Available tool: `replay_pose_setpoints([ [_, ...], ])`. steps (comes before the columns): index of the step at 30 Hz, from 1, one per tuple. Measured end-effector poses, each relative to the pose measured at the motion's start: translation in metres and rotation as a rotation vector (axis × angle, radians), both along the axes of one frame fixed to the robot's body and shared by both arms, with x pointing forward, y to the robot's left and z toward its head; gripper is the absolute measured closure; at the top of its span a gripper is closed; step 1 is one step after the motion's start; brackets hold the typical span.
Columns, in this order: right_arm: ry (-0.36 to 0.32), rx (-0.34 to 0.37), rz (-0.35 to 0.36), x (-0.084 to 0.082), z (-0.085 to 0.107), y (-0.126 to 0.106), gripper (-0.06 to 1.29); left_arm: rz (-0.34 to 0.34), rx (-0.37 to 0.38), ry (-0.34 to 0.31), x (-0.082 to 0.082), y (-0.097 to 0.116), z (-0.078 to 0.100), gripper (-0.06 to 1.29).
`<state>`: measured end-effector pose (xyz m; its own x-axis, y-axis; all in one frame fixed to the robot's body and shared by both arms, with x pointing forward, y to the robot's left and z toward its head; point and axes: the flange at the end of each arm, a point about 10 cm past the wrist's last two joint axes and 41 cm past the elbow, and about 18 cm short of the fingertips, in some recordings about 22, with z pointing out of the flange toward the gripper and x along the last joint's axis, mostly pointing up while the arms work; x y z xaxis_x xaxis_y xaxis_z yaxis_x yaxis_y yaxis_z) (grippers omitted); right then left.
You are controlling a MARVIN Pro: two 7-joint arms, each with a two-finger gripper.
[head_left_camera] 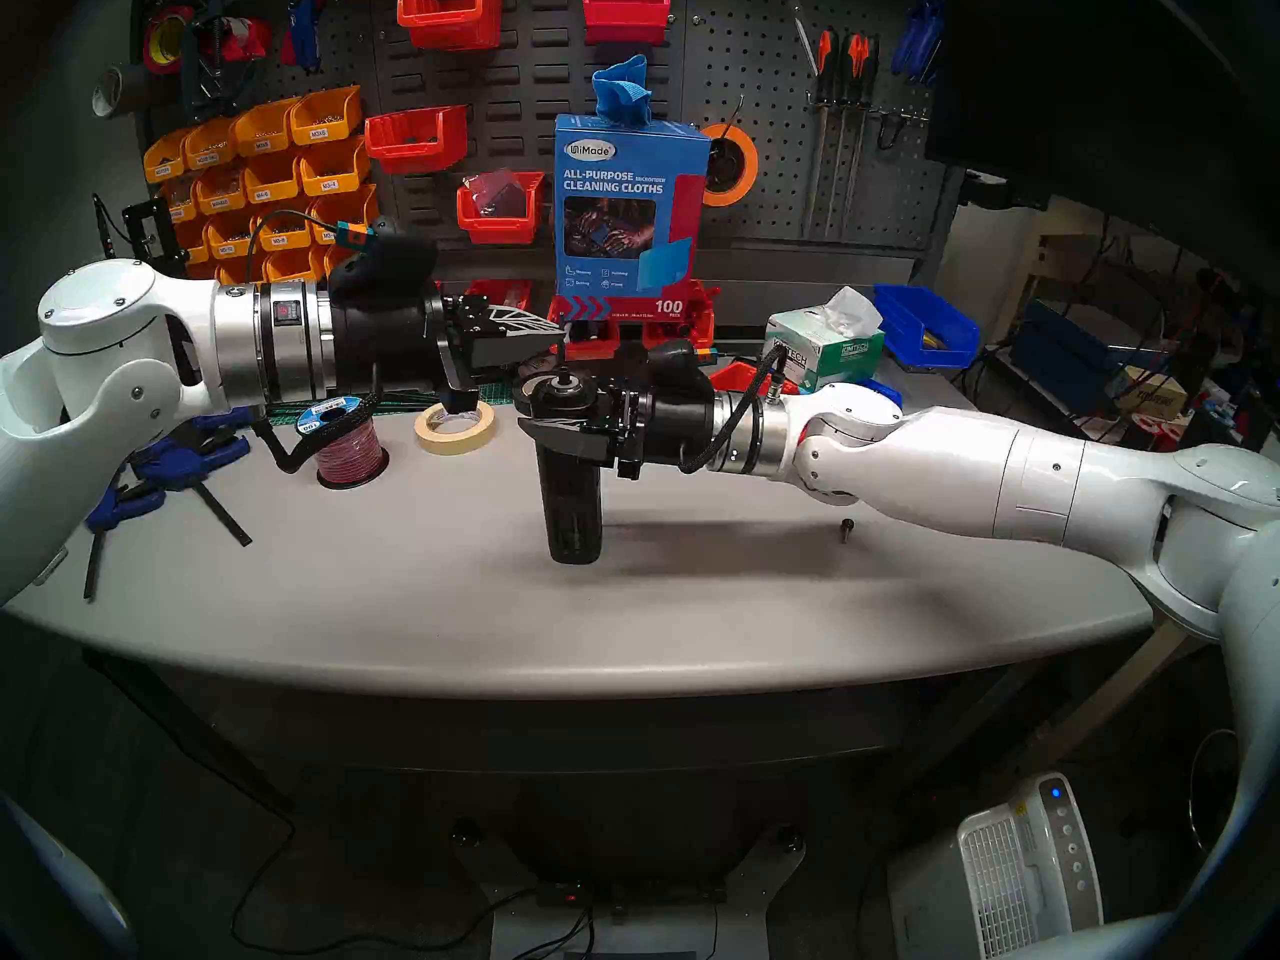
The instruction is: Pick a screwdriver bit and insert it into the screwdriver
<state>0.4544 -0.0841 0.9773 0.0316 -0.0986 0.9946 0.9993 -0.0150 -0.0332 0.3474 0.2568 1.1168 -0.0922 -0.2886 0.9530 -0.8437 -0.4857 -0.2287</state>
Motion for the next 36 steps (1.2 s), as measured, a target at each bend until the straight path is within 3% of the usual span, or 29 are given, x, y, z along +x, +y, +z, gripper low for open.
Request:
replay_pose_setpoints([
  [36, -0.004, 0.007, 0.005, -0.0014, -0.0010, 0.0006, 0.57, -0.003, -0.010, 0.002, -0.0023, -0.0012, -0.0037, 1.25],
])
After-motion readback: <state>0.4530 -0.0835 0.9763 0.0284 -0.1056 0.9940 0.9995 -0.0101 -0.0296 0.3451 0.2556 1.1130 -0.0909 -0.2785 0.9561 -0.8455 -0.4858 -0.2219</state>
